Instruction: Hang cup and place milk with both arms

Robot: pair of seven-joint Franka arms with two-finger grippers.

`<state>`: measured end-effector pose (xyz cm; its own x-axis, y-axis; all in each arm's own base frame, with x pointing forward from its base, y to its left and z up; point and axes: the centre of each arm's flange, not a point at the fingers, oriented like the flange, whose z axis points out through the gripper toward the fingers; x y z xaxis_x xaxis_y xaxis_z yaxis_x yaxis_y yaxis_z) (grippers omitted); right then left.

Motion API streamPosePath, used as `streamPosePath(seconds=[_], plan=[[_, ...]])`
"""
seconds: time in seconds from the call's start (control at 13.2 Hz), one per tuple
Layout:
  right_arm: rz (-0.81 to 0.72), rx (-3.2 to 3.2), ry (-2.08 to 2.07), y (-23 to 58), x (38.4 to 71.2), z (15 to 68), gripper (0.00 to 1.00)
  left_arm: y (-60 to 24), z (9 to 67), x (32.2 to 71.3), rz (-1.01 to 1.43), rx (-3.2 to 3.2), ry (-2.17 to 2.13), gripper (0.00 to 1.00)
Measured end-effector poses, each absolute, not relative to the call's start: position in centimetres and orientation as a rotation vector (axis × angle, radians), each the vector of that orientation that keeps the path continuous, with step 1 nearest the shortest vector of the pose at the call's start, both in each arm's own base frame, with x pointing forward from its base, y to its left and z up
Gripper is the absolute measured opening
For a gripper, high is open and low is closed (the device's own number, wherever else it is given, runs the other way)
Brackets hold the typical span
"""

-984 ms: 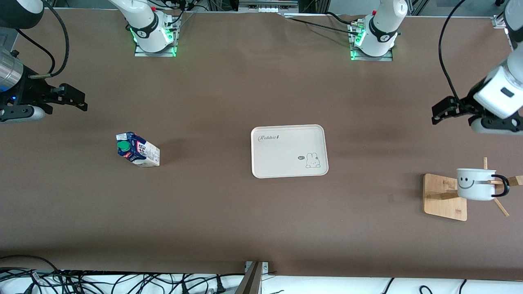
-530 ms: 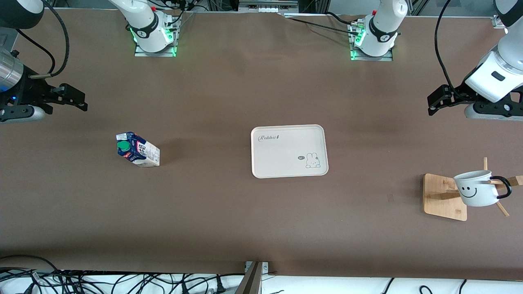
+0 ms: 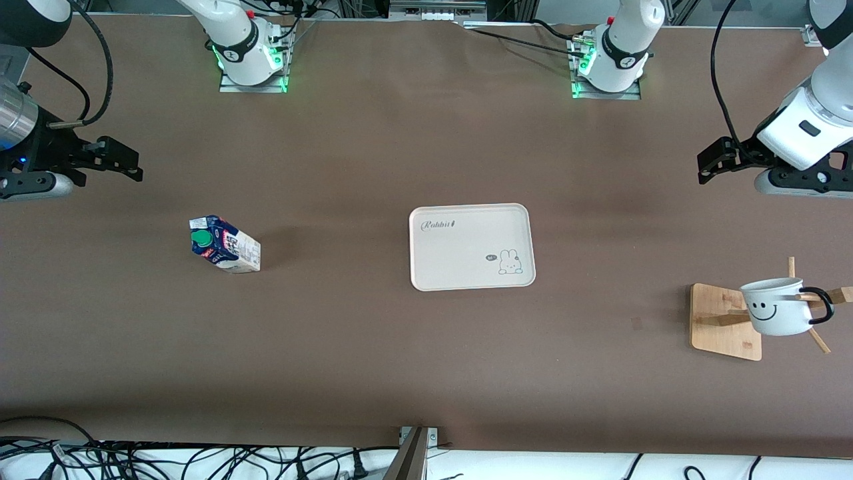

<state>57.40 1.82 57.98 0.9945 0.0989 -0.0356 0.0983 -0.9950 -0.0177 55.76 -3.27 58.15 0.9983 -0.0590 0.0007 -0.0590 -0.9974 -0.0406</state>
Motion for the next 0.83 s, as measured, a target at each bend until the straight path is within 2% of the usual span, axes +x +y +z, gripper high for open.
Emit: streamPosePath(seconds=[0.83], plan=[[0.057,-3.121,-0.154,1.81,57.40,57.98,1.00,-3.44,58.20,56.38,-0.010,-3.100,0.097,1.00]])
